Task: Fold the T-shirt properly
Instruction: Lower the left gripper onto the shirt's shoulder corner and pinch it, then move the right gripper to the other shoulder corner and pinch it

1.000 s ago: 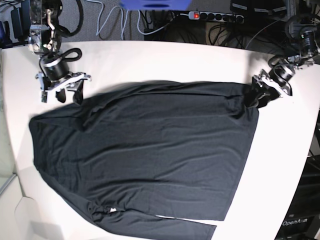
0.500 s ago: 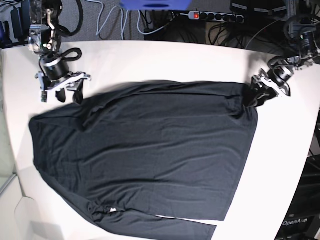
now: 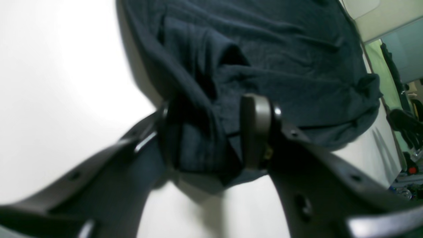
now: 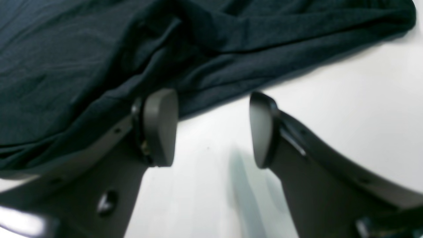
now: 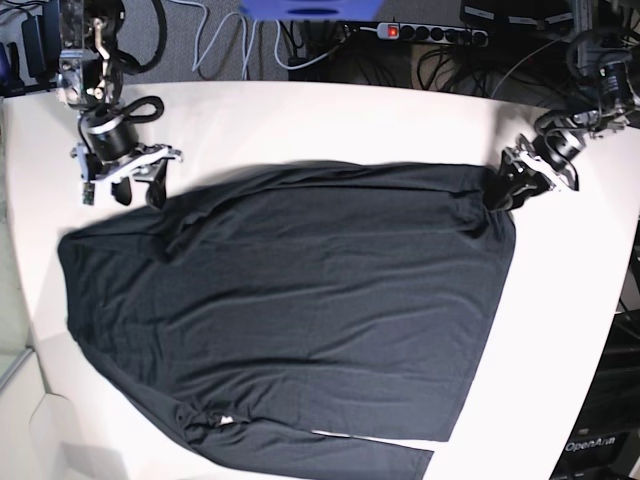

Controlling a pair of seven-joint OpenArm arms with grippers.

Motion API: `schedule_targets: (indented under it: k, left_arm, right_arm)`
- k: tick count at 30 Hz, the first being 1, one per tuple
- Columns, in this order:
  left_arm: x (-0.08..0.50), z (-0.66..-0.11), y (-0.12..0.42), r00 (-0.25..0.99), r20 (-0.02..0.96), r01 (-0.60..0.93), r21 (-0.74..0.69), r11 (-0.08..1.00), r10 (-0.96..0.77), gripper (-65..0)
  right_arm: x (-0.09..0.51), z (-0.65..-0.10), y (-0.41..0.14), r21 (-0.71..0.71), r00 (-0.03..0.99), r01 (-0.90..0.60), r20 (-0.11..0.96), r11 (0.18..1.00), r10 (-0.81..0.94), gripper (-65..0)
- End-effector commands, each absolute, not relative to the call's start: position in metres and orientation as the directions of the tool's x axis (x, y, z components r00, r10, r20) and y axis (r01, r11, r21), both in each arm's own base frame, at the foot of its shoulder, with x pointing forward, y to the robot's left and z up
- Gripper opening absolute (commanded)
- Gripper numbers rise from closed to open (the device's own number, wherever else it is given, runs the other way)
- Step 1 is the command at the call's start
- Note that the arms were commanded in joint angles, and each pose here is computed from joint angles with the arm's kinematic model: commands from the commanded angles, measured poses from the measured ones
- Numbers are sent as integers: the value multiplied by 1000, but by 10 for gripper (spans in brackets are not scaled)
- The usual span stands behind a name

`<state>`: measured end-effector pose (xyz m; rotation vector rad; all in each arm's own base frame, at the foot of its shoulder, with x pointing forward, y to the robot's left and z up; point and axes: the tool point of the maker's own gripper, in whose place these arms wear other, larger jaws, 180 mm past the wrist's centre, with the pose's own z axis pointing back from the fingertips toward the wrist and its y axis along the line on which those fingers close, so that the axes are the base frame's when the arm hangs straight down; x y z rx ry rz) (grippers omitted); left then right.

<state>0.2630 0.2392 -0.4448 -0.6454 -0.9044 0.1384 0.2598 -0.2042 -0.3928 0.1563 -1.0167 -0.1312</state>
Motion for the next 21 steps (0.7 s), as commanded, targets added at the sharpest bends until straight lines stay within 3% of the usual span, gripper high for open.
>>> schedule_targets:
  k: [1, 7, 9, 17, 21]
  left_arm:
    - [199, -495, 226, 830, 530, 156, -519, 840, 173, -400]
    - [201, -494, 226, 829, 533, 159, -519, 840, 172, -608]
    - [201, -494, 226, 829, 533, 159, -519, 840, 172, -650]
    - [208, -492, 228, 824, 537, 152, -517, 842, 180, -650]
    - [207, -492, 240, 846, 509, 139, -498, 856, 159, -650]
  right_arm:
    - [267, -379, -207, 183, 475, 26, 863, 983, -174, -296]
    - [268, -379, -207, 183, 474, 26, 863, 983, -174, -297]
    - [271, -376, -208, 182, 466, 24, 868, 983, -172, -297]
    - [271, -366, -245, 153, 434, 108, 882, 982, -185, -294]
    - [270, -363, -232, 178, 428, 24, 887, 984, -171, -294]
